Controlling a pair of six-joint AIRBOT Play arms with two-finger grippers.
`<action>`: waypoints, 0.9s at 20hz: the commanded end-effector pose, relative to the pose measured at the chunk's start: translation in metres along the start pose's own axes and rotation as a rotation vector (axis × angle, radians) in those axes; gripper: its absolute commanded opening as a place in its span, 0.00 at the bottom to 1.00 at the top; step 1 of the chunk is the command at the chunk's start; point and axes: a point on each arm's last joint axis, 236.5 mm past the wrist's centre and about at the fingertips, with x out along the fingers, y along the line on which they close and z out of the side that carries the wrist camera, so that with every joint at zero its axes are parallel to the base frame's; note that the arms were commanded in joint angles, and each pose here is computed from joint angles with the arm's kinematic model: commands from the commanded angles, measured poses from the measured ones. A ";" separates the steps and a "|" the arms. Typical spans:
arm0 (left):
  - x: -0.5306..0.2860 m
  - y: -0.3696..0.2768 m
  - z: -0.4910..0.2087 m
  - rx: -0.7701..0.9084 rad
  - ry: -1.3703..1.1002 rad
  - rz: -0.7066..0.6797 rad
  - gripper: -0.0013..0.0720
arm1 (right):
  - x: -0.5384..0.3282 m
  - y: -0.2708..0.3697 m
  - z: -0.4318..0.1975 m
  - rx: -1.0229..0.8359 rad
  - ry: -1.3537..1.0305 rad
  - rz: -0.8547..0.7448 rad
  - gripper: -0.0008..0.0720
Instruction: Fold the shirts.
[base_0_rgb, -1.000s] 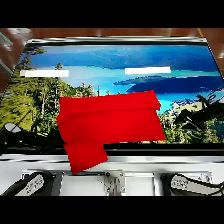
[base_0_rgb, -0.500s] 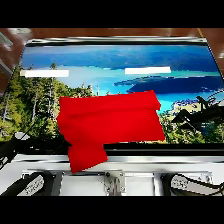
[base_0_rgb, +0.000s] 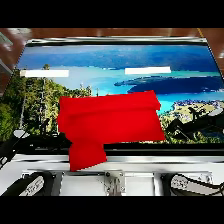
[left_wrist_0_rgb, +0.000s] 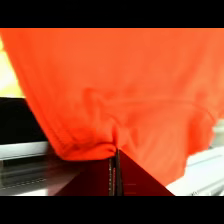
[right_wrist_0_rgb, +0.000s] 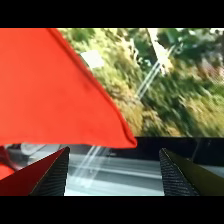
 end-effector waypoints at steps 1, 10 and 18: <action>-0.010 -0.017 -0.001 0.059 0.022 -0.035 0.08 | 0.018 -0.004 -0.001 0.024 -0.012 0.019 0.95; -0.036 -0.040 0.037 0.162 -0.072 -0.028 0.08 | 0.047 0.041 0.016 -0.147 -0.009 -0.021 0.10; -0.105 -0.095 0.150 0.365 -0.406 0.013 0.08 | -0.039 0.156 0.136 -0.367 -0.468 0.048 0.10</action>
